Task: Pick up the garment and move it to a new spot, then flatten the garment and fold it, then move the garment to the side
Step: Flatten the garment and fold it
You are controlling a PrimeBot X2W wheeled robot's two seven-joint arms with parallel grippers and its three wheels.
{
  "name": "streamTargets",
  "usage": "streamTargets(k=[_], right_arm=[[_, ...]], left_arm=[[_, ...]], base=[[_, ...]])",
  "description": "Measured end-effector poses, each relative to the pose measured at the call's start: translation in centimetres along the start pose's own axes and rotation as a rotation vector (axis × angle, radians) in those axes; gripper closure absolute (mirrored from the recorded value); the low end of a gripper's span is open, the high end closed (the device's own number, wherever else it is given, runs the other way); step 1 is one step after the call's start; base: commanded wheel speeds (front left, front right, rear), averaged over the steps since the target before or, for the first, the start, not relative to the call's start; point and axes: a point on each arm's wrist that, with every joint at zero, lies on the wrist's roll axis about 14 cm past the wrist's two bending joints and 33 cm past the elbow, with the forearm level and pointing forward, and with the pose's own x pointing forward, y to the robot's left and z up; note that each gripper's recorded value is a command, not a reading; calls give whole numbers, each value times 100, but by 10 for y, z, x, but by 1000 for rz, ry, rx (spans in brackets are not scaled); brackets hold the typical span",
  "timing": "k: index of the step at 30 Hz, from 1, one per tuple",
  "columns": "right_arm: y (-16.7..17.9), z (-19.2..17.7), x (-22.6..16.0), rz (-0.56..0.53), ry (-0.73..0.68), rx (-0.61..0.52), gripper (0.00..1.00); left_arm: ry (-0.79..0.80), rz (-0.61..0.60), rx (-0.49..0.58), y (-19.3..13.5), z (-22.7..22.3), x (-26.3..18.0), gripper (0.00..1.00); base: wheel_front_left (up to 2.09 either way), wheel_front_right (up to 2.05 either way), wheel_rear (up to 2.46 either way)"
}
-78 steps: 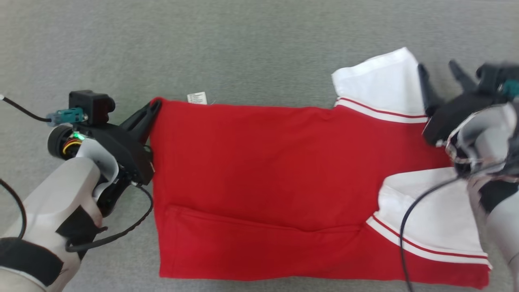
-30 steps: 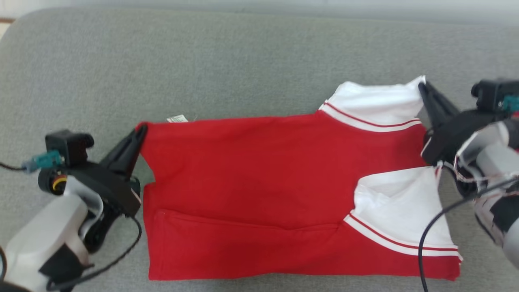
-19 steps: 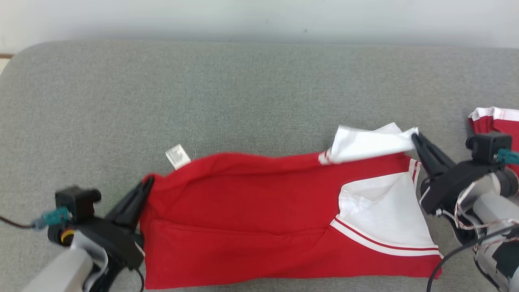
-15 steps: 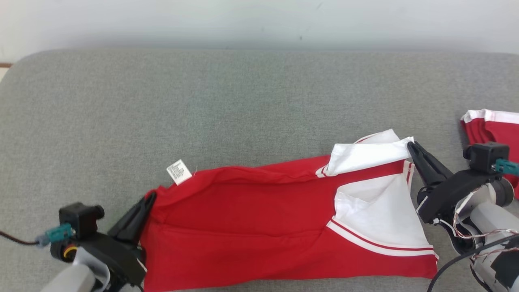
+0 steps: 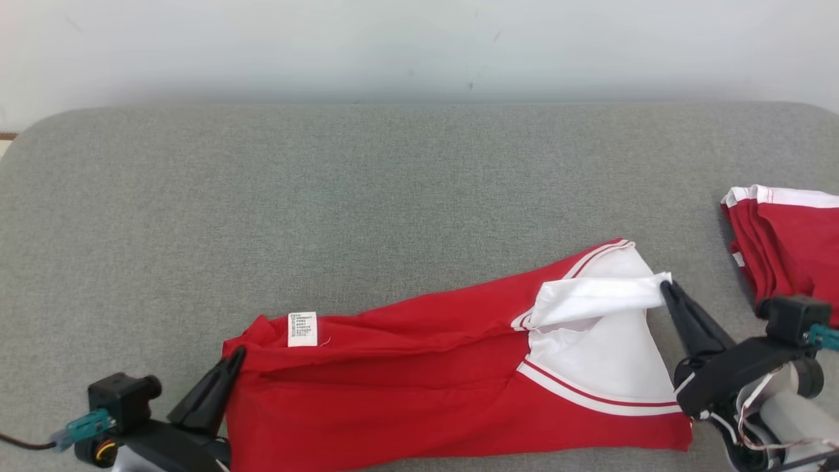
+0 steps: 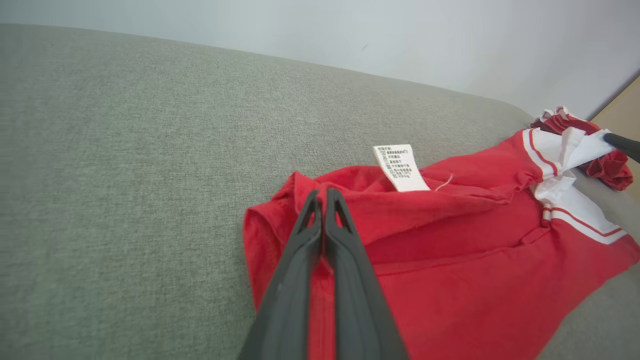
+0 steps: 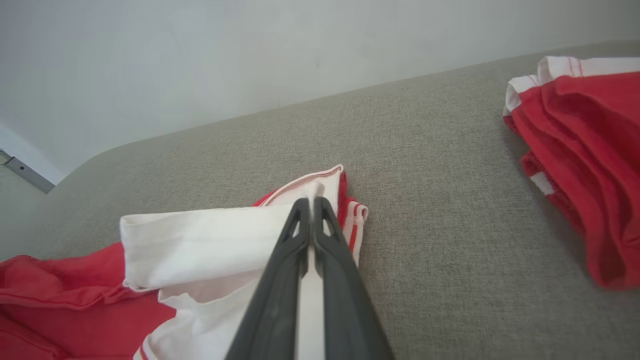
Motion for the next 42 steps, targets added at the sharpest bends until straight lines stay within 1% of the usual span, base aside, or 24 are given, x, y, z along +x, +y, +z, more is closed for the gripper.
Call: streamTargets(k=[3, 10, 14, 19, 21, 22, 23, 24, 25, 26, 27, 31, 35, 38, 42], right_arm=[[7, -3, -5, 7, -13, 18, 100], [10, -1, -15, -7, -51, 48, 100], [9, -1, -21, -19, -65, 58, 100], [12, -6, -29, -22, -66, 70, 100], [13, -12, -33, -24, -53, 75, 100], [13, -15, -35, -27, -48, 77, 100], [13, -16, -36, -28, -44, 78, 100], [13, -18, -36, -29, -39, 81, 100], [14, -22, -38, -32, -31, 92, 68], [12, -31, -42, -44, -9, 94, 11], [10, -29, -42, -53, -14, 96, 0], [2, -17, -45, -84, -64, 90, 0], [-9, -6, -52, -132, -116, 55, 0], [-8, -3, -52, -146, -137, 35, 0], [-2, -12, -46, -141, -116, 13, 0]], left_arm=[[-16, 21, 0, 5, 3, -3, 100], [-30, 37, -3, 6, 4, -9, 100], [-49, 32, 7, 3, 9, -9, 100], [-37, 32, 2, -2, 3, -15, 100], [-28, 34, -6, -3, -2, -18, 94], [-24, 38, -11, -4, -4, -19, 81], [-22, 41, -12, -4, -5, -20, 70], [-21, 42, -12, -5, -6, -21, 68], [-16, 44, -17, -5, -9, -23, 65], [4, 71, -15, 0, -17, -29, 55], [9, 91, -9, 5, -19, -32, 0], [-41, 203, 36, 29, -8, -44, 0], [-79, 307, 61, 42, -5, -62, 0], [-109, 347, 53, 38, -4, -69, 0], [-113, 390, 61, 41, -6, -77, 0]], base=[[0, 0, 0], [0, 0, 0], [0, 0, 0], [0, 0, 0], [0, 0, 0], [0, 0, 0], [0, 0, 0], [0, 0, 0], [0, 0, 0], [0, 0, 0], [0, 0, 0], [0, 0, 0], [0, 0, 0], [0, 0, 0], [0, 0, 0]])
